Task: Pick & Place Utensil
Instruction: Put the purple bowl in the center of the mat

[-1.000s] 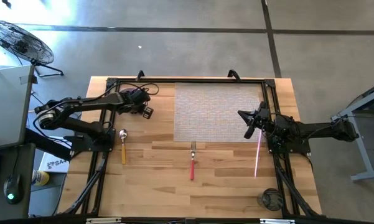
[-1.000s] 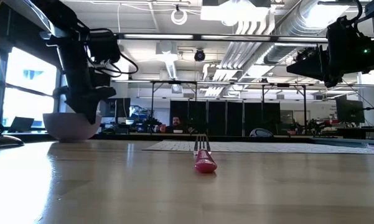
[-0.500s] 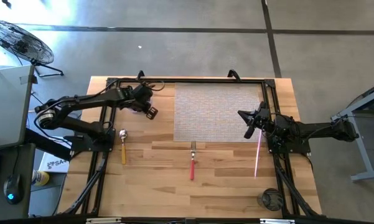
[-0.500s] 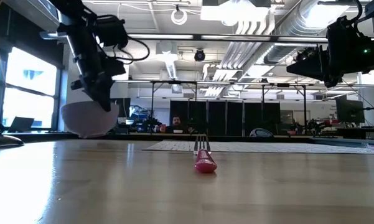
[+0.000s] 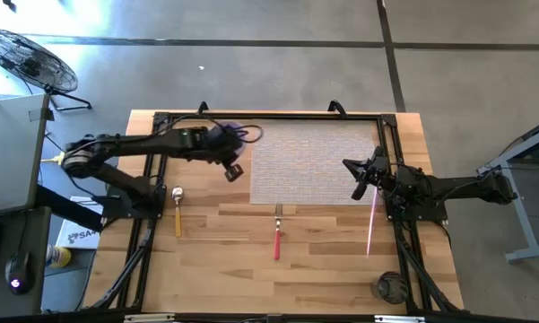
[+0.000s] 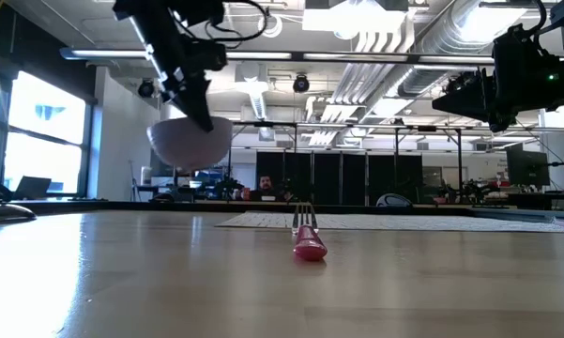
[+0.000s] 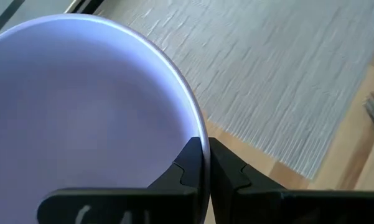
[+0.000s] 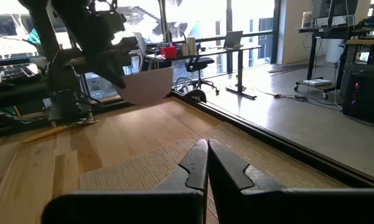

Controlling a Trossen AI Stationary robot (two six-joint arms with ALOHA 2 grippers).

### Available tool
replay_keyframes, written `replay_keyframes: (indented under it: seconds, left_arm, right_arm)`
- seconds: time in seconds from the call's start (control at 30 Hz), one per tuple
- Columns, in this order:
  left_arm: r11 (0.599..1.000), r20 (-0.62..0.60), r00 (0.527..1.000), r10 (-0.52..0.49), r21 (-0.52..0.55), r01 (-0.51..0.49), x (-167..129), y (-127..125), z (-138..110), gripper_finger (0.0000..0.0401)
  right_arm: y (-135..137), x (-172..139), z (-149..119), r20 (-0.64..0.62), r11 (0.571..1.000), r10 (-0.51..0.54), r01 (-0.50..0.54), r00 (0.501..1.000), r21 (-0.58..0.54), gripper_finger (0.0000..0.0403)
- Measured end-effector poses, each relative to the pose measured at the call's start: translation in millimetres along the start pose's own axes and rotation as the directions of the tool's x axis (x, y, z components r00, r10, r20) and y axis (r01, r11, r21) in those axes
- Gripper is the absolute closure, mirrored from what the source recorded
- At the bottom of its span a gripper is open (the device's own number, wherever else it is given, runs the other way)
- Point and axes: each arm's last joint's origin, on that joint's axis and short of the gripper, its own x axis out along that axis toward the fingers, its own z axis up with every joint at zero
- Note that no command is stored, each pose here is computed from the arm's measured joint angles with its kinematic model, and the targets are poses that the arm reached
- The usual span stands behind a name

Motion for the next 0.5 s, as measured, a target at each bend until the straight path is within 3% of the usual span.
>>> replay_keyframes:
  seconds: [0.27, 0.5]
  left_arm:
    - [0.981, -0.035, 0.999, -0.038, 0.190, 0.044, 44, -30, 51, 0.0399]
    - [0.922, 0.028, 0.991, -0.132, 0.369, 0.113, 85, -53, 97, 0.0400]
  right_arm:
    - [0, 0, 0, 0.000, 1.000, 0.000, 0.000, 1.000, 0.000, 0.0398]
    - [0, 0, 0, 0.000, 1.000, 0.000, 0.000, 1.000, 0.000, 0.0398]
